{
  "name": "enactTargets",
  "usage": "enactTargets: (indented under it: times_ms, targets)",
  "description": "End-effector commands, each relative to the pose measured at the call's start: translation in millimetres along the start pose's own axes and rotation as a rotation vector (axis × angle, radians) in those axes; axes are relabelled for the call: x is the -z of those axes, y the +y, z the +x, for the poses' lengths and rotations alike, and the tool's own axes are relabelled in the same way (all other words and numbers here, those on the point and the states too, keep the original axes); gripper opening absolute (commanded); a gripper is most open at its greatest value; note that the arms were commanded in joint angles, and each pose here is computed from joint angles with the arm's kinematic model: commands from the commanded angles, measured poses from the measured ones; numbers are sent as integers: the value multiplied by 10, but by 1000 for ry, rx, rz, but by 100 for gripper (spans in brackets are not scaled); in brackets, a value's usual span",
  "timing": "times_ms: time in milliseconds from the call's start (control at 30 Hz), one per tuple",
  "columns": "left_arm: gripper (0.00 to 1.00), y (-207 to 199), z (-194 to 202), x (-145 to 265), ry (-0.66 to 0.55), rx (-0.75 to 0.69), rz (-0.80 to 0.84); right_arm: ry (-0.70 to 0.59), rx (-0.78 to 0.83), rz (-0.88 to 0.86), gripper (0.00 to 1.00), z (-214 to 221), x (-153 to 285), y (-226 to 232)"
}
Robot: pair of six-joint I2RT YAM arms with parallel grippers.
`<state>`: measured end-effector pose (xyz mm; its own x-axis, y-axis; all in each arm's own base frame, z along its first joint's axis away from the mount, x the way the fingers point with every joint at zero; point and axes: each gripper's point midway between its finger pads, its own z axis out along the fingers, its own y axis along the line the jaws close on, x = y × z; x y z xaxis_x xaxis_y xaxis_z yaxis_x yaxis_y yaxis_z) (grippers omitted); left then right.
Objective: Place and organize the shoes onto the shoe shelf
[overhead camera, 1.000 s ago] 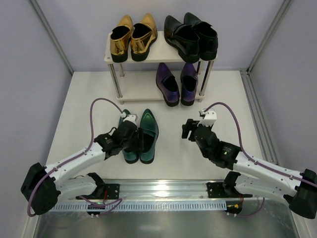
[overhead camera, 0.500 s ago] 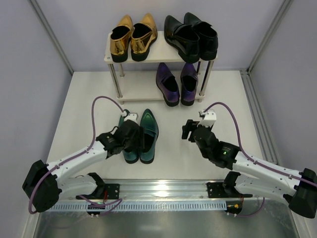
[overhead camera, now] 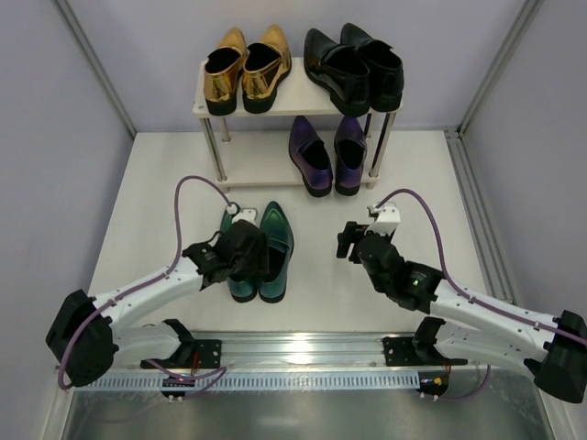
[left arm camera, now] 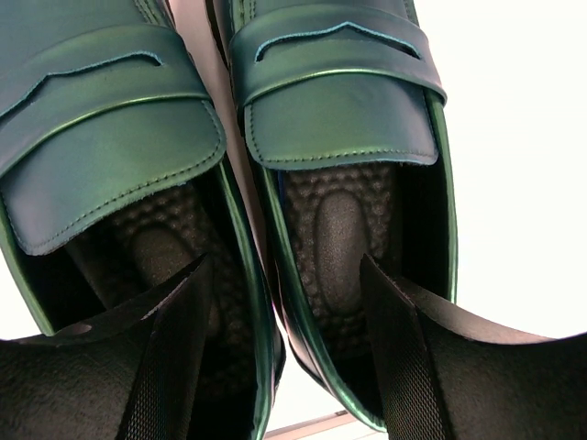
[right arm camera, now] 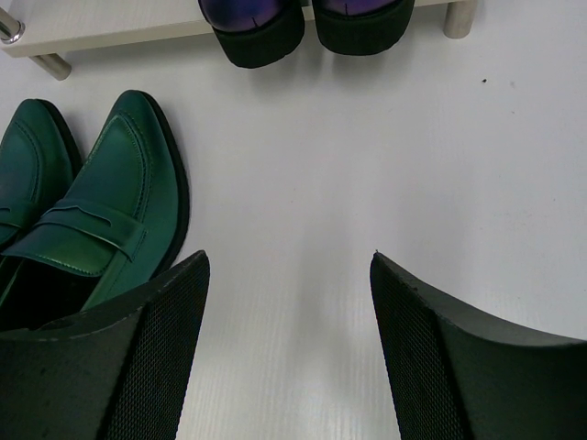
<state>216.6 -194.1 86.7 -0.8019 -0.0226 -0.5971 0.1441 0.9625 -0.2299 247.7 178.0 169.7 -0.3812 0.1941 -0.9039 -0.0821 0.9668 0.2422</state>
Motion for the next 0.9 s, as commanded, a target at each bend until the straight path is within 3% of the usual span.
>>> enactTargets:
  times_ms: [0, 800, 867]
  targets:
    - [64, -93, -194, 20, -52, 25, 7, -24, -32, -2, 73, -83, 23, 24]
    - [64, -37, -92, -110, -14, 17, -34, -36, -35, -2, 73, -115, 64, -13]
    - [57, -39, -68, -127, -7, 12, -30, -35, -37, -3, 73, -108, 66, -14]
